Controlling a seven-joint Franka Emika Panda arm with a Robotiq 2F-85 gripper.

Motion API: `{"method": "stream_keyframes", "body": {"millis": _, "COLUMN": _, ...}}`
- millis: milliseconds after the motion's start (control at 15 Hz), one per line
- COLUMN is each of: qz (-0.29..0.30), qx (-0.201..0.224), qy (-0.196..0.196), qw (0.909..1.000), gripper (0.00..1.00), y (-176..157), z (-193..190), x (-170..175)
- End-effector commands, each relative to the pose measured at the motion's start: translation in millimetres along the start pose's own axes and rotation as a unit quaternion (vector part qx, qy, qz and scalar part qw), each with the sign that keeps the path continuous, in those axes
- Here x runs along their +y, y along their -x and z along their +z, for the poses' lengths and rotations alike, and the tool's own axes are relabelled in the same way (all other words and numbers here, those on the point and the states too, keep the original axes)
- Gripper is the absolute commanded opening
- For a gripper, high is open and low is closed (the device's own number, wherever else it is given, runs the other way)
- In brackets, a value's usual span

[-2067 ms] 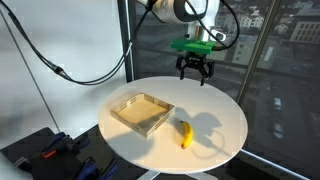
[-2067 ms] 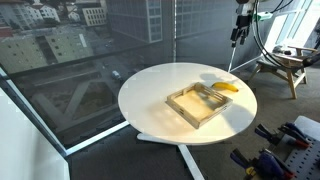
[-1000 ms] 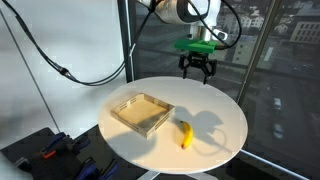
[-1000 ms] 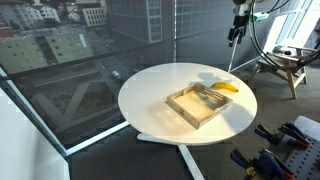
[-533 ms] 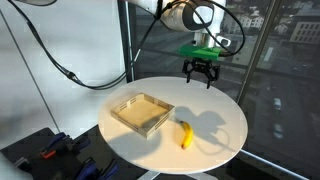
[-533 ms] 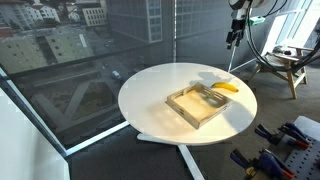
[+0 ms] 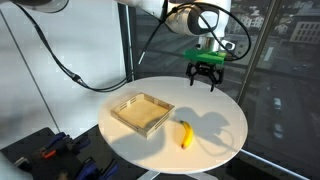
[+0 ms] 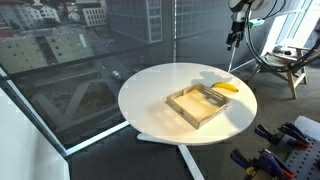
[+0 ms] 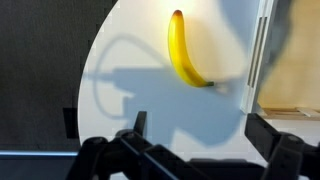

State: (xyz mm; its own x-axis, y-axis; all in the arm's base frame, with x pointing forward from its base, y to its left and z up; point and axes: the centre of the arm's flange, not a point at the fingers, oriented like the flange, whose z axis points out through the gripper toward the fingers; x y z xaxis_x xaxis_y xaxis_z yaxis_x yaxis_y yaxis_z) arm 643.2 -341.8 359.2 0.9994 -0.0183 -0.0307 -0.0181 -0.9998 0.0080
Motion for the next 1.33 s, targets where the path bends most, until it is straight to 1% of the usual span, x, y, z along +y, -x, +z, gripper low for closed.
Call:
{"method": "stream_keyframes", "body": {"millis": 0, "qz": -0.023, "qx": 0.000, "qy": -0.008, "qw": 0.9997, "gripper": 1.00, "y": -7.8, "z": 0.7, "x": 8.5}}
{"method": "stream_keyframes", "body": {"millis": 600, "qz": -0.072, "qx": -0.007, "qy": -0.012, "qw": 0.9973, "gripper": 1.00, "y": -6.9, "z": 11.1, "x": 8.4}}
{"method": "stream_keyframes", "body": {"millis": 1267, "qz": -0.097, "qx": -0.016, "qy": -0.014, "qw": 0.9951, "gripper": 1.00, "y": -7.8, "z": 31.6, "x": -2.8}}
